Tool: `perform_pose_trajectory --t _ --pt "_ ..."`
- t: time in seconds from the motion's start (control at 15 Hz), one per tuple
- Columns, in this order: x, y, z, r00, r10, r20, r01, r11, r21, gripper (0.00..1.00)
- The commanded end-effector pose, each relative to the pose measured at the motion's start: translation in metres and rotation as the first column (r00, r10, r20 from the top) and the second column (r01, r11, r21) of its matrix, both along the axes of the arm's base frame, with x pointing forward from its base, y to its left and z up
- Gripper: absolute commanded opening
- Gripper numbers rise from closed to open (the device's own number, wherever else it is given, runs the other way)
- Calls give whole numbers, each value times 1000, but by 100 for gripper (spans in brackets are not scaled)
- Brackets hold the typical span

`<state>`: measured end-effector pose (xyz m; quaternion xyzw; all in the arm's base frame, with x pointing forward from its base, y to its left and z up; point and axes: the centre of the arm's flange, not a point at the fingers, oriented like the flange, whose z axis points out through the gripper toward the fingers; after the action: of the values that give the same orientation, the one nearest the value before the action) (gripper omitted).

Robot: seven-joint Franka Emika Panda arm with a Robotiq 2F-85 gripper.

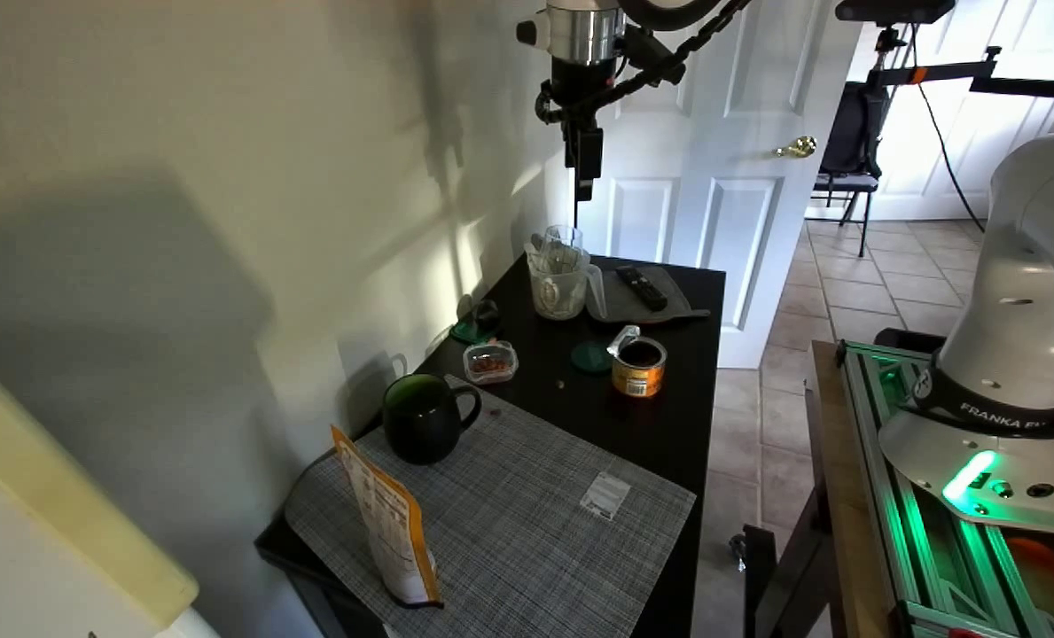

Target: Remove the black ball on the table and throw it on the ground

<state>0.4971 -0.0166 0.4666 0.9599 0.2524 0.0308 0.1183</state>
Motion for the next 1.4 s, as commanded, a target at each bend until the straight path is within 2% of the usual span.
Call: perform_pose_trajectory --t 0.0,0.2,0.4,0.67,0.8,0.87,0.93,1.13,1.33 --pt "8 -1 -15 1000 -2 15 1 1000 10 100" --pt "29 -2 -62 997 33 68 -38 997 70 100" --pt "50 -5 -116 993 36 116 -46 995 87 100" --pt "76 -17 -184 981 -36 189 22 997 76 100" --pt "87 -29 -208 982 -83 169 71 994 77 100" --pt "87 -32 -209 986 -84 142 72 994 84 100" --pt "70 -29 -198 986 -57 156 43 995 88 100" --pt "80 -35 -210 987 -64 147 52 995 84 100" --pt "94 -25 -220 969 -72 237 49 993 104 100"
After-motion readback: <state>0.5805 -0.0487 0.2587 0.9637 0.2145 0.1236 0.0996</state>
